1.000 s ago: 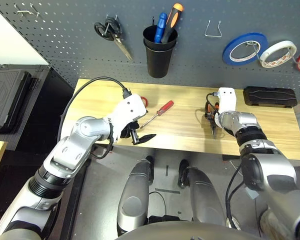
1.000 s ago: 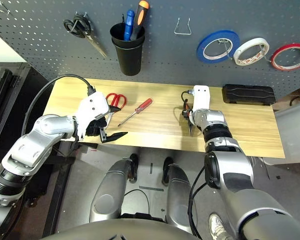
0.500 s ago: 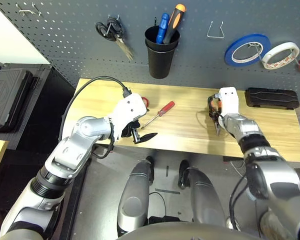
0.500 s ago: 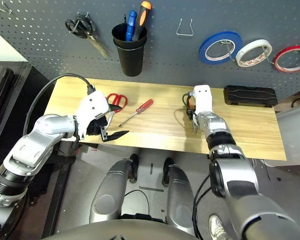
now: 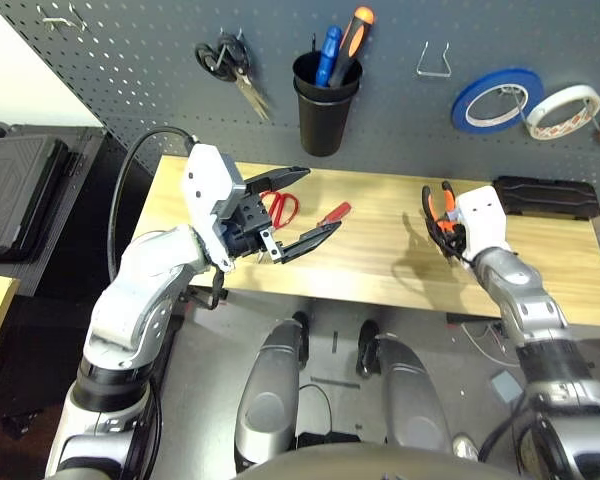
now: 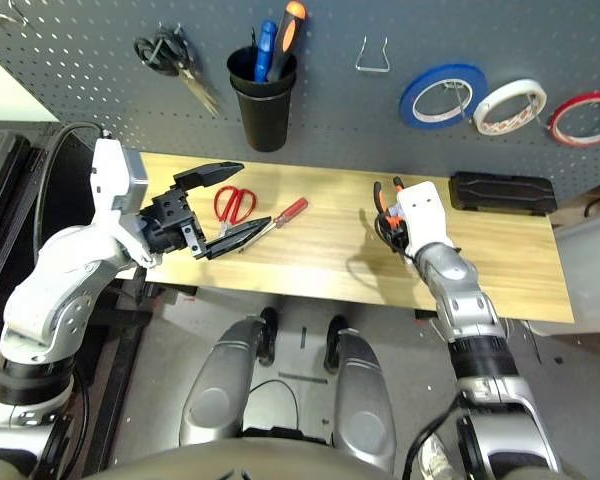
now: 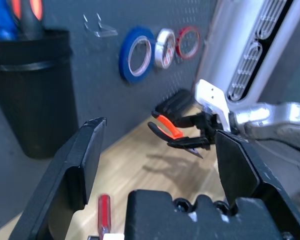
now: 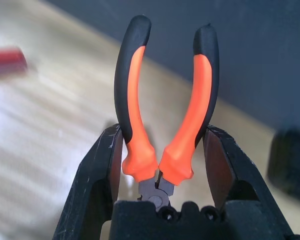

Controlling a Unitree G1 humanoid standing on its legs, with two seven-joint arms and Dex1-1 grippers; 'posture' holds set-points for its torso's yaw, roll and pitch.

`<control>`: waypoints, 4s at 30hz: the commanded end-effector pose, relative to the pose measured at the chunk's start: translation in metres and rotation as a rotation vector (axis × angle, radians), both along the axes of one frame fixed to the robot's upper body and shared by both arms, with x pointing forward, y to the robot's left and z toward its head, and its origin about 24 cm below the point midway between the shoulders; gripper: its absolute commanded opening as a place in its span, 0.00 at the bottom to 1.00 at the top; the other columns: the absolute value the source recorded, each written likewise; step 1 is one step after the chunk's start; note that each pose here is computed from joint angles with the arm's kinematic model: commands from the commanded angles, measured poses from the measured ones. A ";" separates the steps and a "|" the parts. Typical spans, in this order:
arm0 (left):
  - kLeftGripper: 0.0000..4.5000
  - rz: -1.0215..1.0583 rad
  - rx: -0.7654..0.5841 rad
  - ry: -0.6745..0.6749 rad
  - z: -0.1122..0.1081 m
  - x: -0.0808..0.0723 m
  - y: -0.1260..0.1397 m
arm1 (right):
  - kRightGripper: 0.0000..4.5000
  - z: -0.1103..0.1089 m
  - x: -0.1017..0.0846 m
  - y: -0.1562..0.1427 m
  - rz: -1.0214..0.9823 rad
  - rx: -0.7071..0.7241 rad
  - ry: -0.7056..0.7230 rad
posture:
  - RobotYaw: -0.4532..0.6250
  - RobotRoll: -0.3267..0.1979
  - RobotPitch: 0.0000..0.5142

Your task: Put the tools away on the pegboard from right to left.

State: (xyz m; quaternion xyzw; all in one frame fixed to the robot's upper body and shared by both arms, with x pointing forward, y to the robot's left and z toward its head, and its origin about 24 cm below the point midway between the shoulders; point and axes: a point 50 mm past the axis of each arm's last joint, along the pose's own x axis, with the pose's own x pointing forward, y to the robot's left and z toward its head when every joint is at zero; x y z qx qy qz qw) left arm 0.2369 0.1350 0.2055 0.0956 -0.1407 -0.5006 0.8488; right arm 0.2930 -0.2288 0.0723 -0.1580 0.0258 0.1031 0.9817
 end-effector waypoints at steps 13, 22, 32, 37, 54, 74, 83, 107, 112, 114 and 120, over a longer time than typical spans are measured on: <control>1.00 -0.045 -0.073 -0.074 0.029 -0.007 -0.005 | 0.58 0.075 -0.018 0.016 0.154 -0.032 -0.439 | 0.69 0.62 0.54; 1.00 -0.050 -0.079 -0.082 0.032 -0.003 -0.004 | 0.58 0.119 -0.019 0.027 0.134 -0.063 -0.713 | 0.67 0.62 0.53; 1.00 -0.052 -0.051 -0.074 0.026 0.000 -0.004 | 0.58 0.169 -0.003 0.058 0.162 0.009 -0.901 | 0.66 0.62 0.52; 1.00 -0.049 -0.043 -0.072 0.025 0.001 -0.005 | 0.58 0.187 0.014 0.071 0.121 0.102 -0.929 | 0.66 0.62 0.52; 1.00 -0.030 -0.035 -0.075 0.024 -0.001 -0.008 | 0.58 0.191 0.058 0.084 0.057 0.184 -0.897 | 0.70 0.62 0.54; 1.00 -0.015 -0.002 -0.078 0.023 0.003 -0.009 | 0.99 0.151 0.053 0.069 0.016 0.193 -0.855 | 0.69 0.62 0.55; 1.00 0.062 0.047 -0.049 0.013 0.015 -0.004 | 0.99 0.127 0.017 0.052 0.209 -0.040 -0.826 | 0.68 0.62 0.56; 1.00 0.263 0.206 0.329 -0.125 0.061 -0.042 | 0.99 -0.014 -0.034 0.019 0.549 -0.383 0.118 | 0.66 0.62 0.58; 1.00 0.295 0.277 0.409 -0.152 0.078 -0.052 | 0.99 -0.021 -0.037 0.022 0.556 -0.424 0.206 | 0.64 0.62 0.58; 1.00 0.300 0.298 0.418 -0.156 0.083 -0.055 | 0.99 -0.023 -0.038 0.021 0.553 -0.435 0.225 | 0.64 0.62 0.57; 1.00 0.298 0.375 0.455 -0.165 0.098 -0.068 | 0.99 -0.030 -0.042 0.016 0.530 -0.476 0.285 | 0.61 0.62 0.56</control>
